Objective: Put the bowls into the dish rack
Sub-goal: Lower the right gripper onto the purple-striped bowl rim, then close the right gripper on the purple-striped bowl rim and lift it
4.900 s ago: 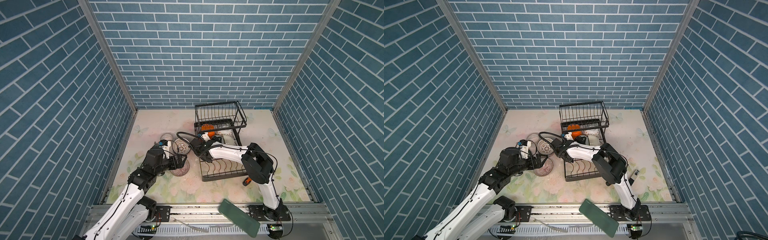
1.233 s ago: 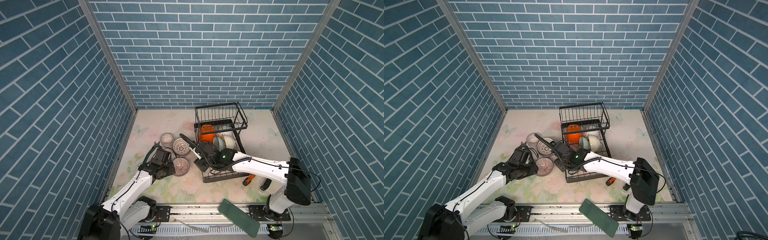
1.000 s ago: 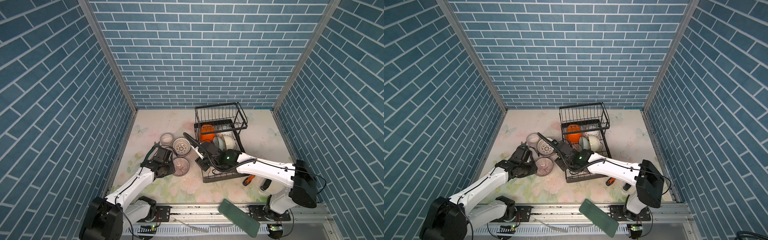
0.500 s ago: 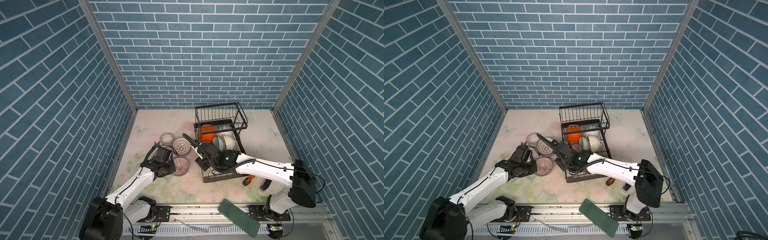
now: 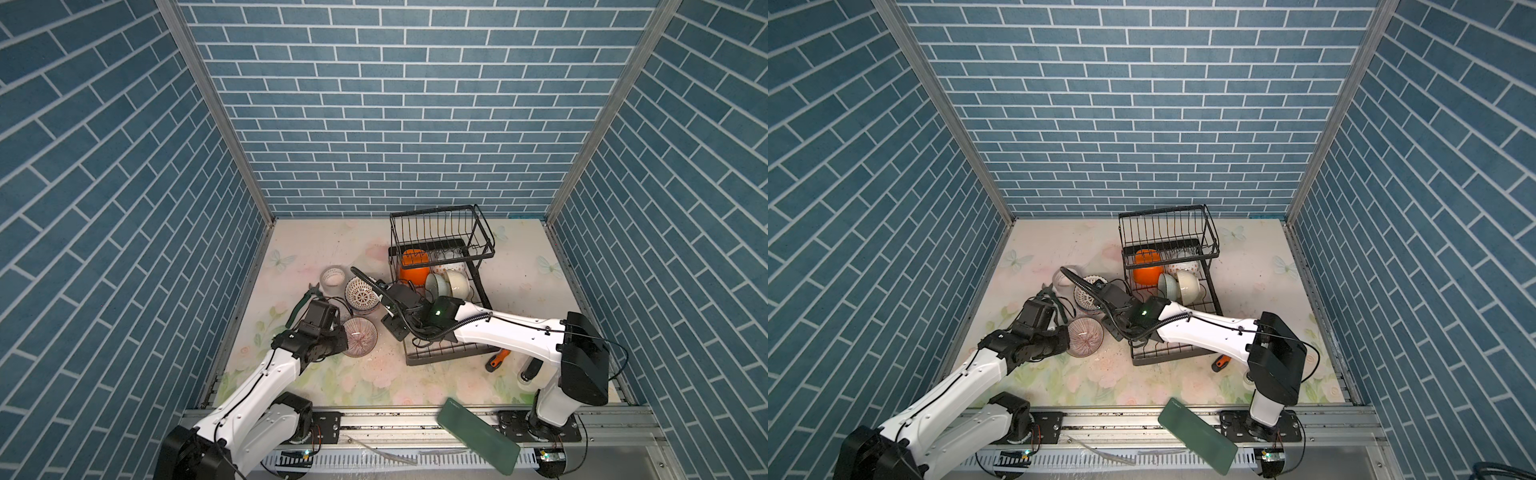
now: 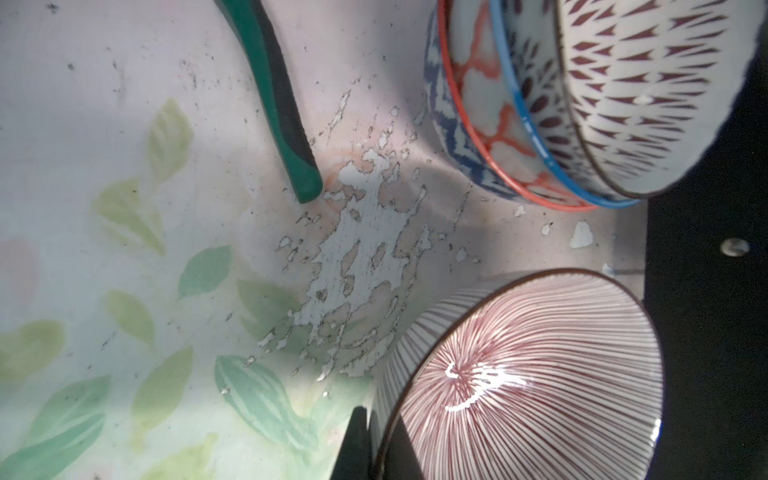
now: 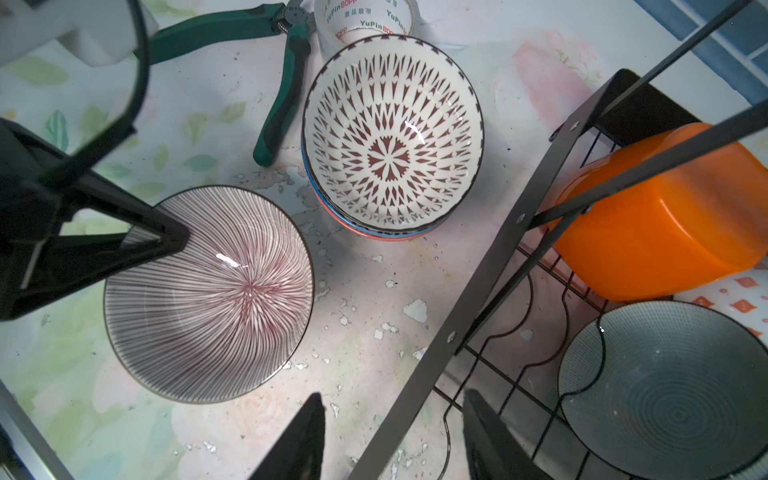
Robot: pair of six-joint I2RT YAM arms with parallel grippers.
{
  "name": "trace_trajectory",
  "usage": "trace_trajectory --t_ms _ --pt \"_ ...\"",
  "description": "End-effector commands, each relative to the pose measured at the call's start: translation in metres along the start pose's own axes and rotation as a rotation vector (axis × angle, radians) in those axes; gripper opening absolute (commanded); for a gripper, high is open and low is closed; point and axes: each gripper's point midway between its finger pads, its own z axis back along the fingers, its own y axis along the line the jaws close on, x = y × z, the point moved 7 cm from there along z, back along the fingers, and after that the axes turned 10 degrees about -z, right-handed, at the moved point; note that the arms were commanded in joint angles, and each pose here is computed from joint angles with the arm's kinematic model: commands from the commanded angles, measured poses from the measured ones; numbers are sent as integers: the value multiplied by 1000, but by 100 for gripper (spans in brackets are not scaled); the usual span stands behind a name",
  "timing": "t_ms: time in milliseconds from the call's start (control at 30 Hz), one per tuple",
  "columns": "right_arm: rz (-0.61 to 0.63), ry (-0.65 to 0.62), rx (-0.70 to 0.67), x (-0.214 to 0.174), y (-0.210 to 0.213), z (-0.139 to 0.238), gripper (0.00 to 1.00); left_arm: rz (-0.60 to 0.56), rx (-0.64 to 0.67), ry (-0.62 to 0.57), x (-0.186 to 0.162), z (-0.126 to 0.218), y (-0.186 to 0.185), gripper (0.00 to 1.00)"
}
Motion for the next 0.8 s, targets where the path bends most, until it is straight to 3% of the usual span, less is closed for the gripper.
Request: trace_trajectory --t_ms 0,367,767 --pt "-44 -14 41 18 12 4 52 -11 -59 -53 6 15 -7 0" --pt "-53 14 85 36 28 5 44 -26 -105 -149 25 57 -19 0" --pt "-51 51 48 32 30 -5 38 -35 -141 -194 41 67 -30 0"
